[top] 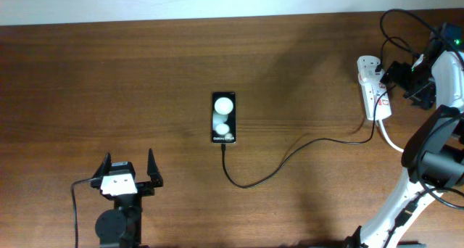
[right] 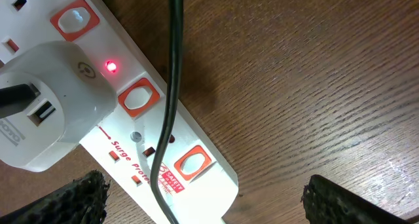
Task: Plug charger to phone and switch on socket
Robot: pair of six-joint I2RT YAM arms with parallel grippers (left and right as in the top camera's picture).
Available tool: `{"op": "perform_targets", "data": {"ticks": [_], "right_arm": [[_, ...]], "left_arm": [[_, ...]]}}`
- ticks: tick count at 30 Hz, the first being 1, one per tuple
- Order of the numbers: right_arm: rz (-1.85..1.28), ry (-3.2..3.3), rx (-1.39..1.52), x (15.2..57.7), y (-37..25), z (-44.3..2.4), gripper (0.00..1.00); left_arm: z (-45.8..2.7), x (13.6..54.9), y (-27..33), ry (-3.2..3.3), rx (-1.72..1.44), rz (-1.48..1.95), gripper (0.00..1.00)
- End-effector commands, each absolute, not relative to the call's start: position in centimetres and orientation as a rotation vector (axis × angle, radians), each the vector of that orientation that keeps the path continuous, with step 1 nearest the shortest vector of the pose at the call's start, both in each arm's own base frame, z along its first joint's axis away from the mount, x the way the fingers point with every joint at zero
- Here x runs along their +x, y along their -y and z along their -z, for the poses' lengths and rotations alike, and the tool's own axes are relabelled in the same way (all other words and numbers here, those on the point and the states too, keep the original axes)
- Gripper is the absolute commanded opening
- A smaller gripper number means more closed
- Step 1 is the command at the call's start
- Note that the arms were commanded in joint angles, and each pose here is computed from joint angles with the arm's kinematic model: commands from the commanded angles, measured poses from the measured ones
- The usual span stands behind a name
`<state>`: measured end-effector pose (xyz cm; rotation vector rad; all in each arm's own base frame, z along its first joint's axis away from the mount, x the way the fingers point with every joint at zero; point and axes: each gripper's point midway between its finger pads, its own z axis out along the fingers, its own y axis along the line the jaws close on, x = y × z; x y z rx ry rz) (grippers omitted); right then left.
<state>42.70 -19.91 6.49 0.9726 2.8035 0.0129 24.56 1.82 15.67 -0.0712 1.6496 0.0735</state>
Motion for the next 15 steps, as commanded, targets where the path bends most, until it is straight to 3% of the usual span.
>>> {"op": "perform_targets", "data": {"ticks": [1,15], "right_arm": [[-0.003,-2.775,0.958,43.0,20.33,-7.7,0.99],[-0.003,-2.778,0.963,42.94,20.42,-7.5,0.99]], "left_arm": [[-15.66,24.53,-1.64,-1.649,-0.051,-0.077,0.99],[-15.67,24.53,-1.65,-1.649,-0.051,-0.078,0.99]]}}
